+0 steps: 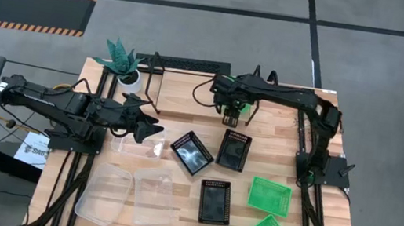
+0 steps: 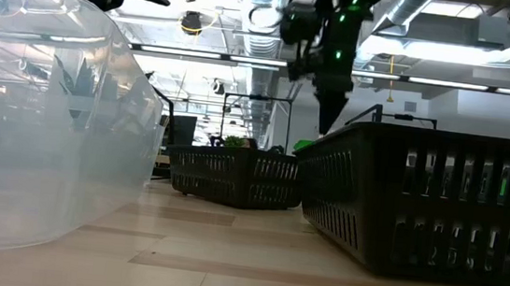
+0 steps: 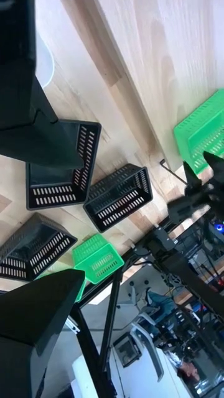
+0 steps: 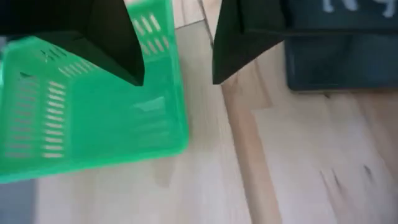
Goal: Stack baskets on shelf by color
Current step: Stack the top green bin on top of the green bin on the shelf
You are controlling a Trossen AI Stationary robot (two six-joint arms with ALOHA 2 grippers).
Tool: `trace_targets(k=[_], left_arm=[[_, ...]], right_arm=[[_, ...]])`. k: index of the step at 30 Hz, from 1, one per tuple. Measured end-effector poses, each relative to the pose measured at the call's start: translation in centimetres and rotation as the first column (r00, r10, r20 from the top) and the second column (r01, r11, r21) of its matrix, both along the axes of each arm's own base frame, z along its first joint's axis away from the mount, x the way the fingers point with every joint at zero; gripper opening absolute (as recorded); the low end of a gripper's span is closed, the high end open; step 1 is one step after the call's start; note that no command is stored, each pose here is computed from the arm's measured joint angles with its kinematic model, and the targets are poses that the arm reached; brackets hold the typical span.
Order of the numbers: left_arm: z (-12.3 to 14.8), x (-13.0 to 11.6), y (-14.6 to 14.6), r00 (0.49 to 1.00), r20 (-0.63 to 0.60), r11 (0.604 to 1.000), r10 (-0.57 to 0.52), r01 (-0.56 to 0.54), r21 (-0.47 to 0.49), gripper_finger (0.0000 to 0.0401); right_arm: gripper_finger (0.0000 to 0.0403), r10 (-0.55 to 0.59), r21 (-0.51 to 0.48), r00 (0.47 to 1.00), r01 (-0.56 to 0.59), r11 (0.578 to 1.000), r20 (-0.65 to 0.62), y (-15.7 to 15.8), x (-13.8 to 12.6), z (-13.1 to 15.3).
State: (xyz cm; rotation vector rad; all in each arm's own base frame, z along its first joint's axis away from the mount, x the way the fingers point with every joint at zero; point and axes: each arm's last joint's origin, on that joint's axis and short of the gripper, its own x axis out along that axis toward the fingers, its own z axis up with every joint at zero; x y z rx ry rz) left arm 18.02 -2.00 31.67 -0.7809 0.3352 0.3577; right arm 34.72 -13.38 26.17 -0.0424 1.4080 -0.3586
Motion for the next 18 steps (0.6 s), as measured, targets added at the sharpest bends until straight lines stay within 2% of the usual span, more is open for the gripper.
trace_targets(k=[2,4,6,8,9,11,14,18], left_arm=[[0.0,0.0,0.0,1.0,-0.001,1.0,-0.001,0.001,0.003,0.0265],[0.0,0.0,0.0,1.0,0.0,1.0,-0.001,0.001,0.002,0.0265],[0.0,0.0,0.0,1.0,0.0,1.0,-0.001,0.001,0.002,0.0265],[0.0,0.0,0.0,1.0,-0.001,1.0,-0.001,0.001,0.003,0.0265],[0.0,0.0,0.0,1.0,-0.001,1.0,-0.001,0.001,0.003,0.0265],[0.0,0.0,0.0,1.0,-0.001,1.0,-0.001,0.001,0.003,0.0265],[0.0,0.0,0.0,1.0,-0.003,1.0,-0.004,0.004,0.009,0.0265],[0.0,0.0,0.0,1.0,-0.003,1.0,-0.005,0.005,0.01,0.0265]], right_arm=[[0.0218,-0.076,0.005,0.996,0.076,0.997,0.053,0.7,-0.6,1.5],[0.0215,-0.211,0.037,0.972,0.208,0.977,0.104,1.7,-1.6,3.0],[0.021,-0.361,0.111,0.924,0.349,0.931,0.126,3.3,-2.8,4.5],[0.0205,-0.489,0.187,0.867,0.466,0.865,0.098,5.6,-4.0,5.7],[0.0202,-0.528,0.201,0.845,0.506,0.839,0.079,7.0,-4.6,6.2],[0.0198,-0.564,0.206,0.824,0.542,0.815,0.062,10.2,-5.8,7.0],[0.0193,-0.623,0.207,0.774,0.595,0.777,0.112,15.3,-7.7,7.2],[0.0194,-0.736,0.262,0.664,0.693,0.672,0.133,20.7,-10.3,6.1]])
